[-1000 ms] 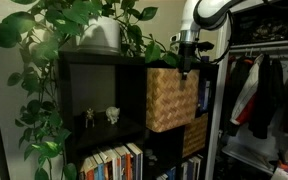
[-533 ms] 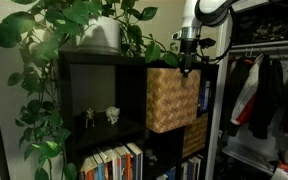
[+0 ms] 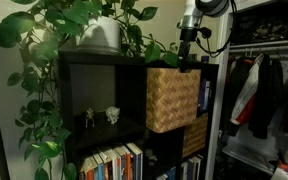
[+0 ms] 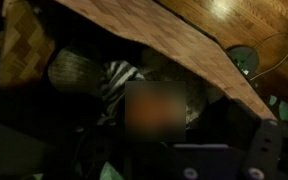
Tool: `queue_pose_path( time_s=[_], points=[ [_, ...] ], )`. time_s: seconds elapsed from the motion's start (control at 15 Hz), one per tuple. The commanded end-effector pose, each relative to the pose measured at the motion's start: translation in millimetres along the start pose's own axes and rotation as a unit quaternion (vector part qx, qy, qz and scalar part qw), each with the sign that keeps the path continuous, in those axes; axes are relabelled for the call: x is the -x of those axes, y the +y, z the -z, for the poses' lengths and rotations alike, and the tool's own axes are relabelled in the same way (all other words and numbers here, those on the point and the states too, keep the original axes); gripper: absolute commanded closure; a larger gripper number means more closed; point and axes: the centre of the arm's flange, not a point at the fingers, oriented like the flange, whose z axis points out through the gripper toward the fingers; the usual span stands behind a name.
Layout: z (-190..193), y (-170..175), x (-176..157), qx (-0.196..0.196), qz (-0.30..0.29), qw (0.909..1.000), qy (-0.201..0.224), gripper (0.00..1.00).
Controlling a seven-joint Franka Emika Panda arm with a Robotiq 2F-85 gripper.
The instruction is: Pull out the middle compartment ,remove some socks and close it
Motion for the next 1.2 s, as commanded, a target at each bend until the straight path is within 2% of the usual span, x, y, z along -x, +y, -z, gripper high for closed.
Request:
queue_pose_path(
  time_s=[0.0, 0.4, 0.87, 1.13],
  points=[
    [5, 17, -7, 0.005, -0.072, 0.9974, -0.005, 0.0],
    [-30, 24, -8, -0.007, -0.166, 0.986, -0.012, 0.0],
    [-57, 14, -16, 0.005, -0.214, 0.9749, 0.061, 0.0],
    [-73, 11, -12, 0.012, -0.217, 0.9736, 0.071, 0.0]
  ],
)
